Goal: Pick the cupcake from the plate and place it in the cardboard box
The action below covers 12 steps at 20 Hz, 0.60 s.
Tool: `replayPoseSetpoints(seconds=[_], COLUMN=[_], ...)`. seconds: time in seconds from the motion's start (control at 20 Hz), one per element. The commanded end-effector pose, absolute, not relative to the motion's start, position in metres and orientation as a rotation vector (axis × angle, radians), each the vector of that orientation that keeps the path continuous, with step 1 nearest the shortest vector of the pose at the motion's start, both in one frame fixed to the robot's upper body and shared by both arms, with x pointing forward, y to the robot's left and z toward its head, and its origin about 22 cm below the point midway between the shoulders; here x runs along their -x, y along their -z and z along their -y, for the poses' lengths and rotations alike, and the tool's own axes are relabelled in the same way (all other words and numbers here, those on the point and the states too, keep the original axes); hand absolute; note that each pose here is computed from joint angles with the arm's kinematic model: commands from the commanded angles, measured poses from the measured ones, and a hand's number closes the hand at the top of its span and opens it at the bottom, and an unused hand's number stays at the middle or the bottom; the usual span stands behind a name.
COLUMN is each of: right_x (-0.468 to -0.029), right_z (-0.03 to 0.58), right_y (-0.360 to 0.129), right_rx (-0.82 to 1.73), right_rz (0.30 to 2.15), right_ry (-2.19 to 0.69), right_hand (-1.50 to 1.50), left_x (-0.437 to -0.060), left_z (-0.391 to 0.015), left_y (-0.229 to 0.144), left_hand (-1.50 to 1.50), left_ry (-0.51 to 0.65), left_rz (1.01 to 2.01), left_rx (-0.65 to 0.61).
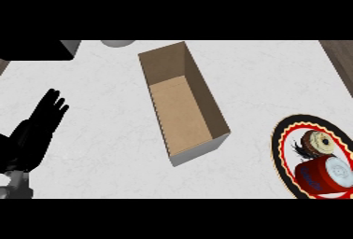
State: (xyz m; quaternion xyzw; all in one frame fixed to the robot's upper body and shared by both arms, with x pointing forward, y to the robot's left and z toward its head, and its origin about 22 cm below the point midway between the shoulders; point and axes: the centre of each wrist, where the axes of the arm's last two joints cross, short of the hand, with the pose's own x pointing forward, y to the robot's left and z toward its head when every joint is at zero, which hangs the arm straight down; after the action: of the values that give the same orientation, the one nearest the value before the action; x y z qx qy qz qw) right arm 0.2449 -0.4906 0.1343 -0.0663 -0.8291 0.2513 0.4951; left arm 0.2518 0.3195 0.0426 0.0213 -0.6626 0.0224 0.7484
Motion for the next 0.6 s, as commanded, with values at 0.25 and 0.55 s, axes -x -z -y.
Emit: replayPoseSetpoints(seconds=[0.25, 0.55], right_x=[-0.248, -0.254], right_z=[0.472, 0.433], right_y=[-0.199, -0.189], right_rx=[0.480, 0.504], right_rz=[1.613, 1.368], right_ry=[-1.271, -1.420], right_hand=[-1.50, -1.50], left_x=[-0.245, -0.253], left_z=[-0.312, -0.317], left_y=[-0.041, -0.060], left_hand=[0.00, 0.00], left_ry=[-0.034, -0.031], left_rz=[1.434, 1.430], left_rx=[-0.039, -0.047])
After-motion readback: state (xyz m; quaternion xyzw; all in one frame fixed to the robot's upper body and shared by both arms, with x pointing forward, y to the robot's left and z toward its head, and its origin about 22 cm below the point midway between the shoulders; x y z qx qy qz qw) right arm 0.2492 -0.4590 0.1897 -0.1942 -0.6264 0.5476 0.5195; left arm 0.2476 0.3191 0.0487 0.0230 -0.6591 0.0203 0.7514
